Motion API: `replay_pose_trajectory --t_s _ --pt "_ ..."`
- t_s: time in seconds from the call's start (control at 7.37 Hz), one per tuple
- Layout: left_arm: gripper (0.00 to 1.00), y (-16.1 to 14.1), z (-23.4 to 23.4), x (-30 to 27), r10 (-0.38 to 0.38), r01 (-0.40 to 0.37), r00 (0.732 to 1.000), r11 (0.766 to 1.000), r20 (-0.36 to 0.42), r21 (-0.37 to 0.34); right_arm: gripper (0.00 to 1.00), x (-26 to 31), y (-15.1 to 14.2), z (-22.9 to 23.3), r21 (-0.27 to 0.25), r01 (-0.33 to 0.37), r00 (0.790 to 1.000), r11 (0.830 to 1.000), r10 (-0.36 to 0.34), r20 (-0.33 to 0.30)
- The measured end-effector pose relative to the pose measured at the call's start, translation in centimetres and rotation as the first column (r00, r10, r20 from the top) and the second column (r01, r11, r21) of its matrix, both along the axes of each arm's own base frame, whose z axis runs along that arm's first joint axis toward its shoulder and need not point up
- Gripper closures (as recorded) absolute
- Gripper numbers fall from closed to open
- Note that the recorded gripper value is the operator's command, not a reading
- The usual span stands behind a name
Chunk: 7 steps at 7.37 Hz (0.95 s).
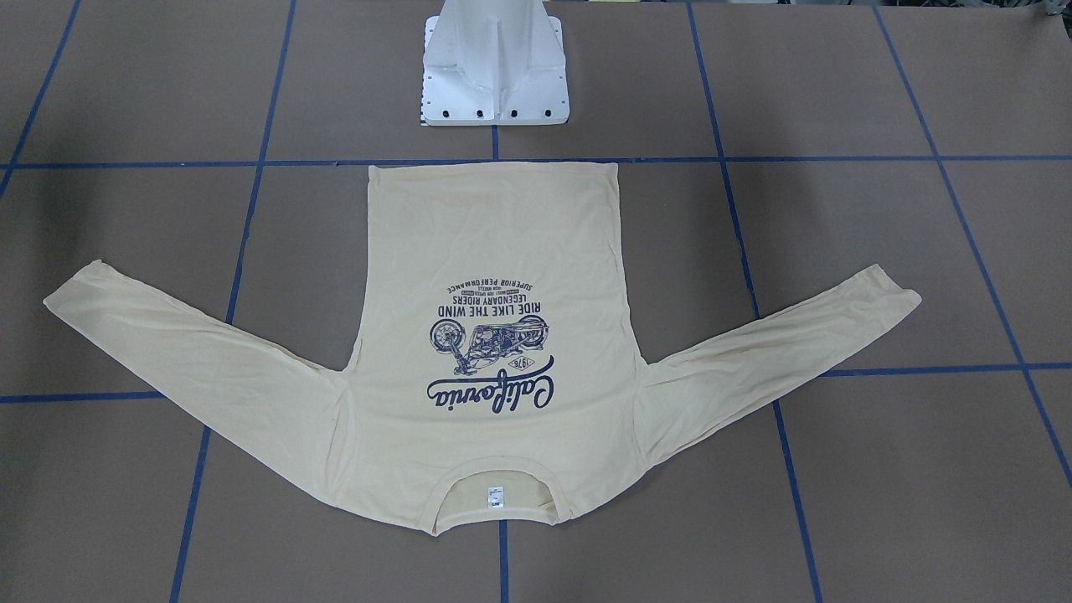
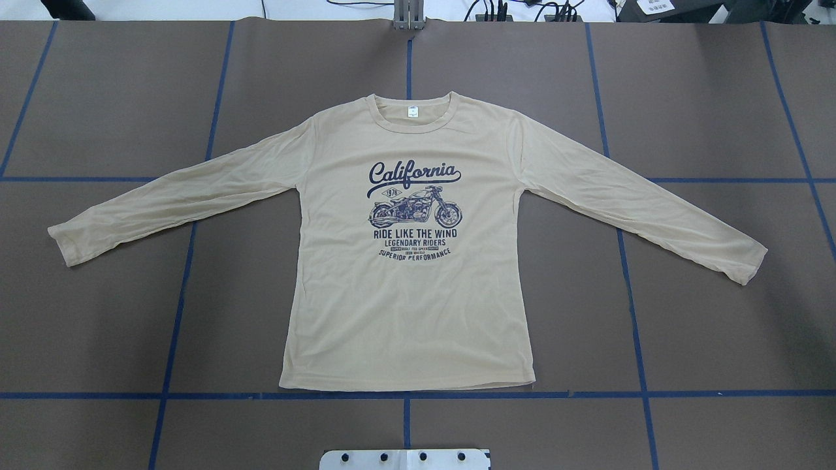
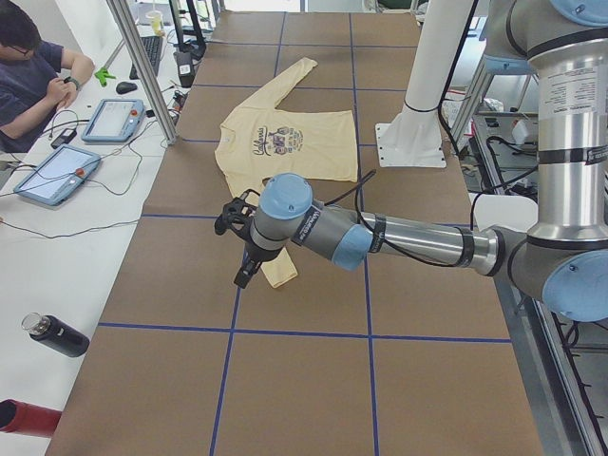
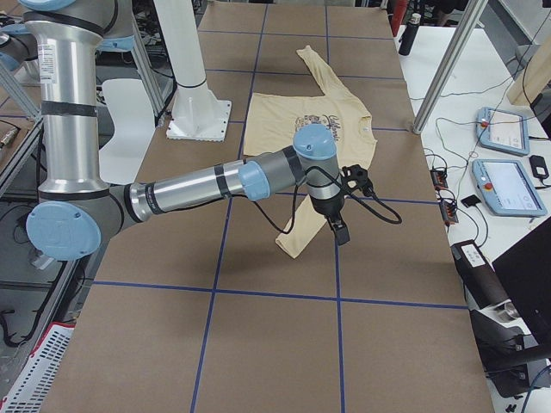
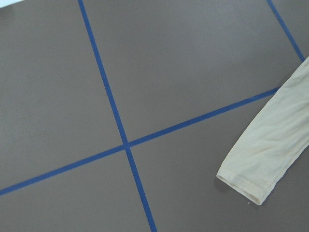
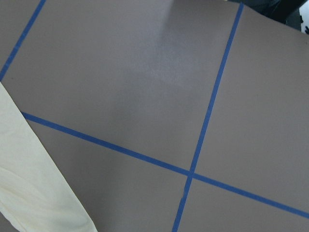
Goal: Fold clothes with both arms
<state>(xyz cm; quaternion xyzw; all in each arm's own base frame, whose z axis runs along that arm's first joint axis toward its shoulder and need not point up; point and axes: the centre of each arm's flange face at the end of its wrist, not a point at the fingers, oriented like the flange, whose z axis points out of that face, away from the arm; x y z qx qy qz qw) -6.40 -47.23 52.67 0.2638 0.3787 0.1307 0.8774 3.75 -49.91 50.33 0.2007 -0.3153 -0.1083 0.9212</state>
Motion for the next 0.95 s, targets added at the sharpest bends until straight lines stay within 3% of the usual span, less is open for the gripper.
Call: replay_pose_trajectory --t_s 0.27,0.68,0.95 --pt "0.0 -2.8 -2.3 -0.1 -0.004 0.003 1.0 0.994 0.005 0.114 0.0 -0.2 0.3 -0.3 -0.012 -0.012 0.999 1.0 0.013 0.043" --pt "0.0 -2.8 -3.4 -0.1 -0.002 0.002 1.0 0.985 0.002 0.174 0.0 -5.1 0.3 -1.7 -0.021 0.008 0.992 1.0 -0.005 0.127" --pt "0.0 -2.4 -3.1 -0.1 -0.002 0.002 1.0 0.98 0.001 0.199 0.0 -11.7 2.9 -0.3 -0.06 -0.022 0.985 0.998 0.032 0.17"
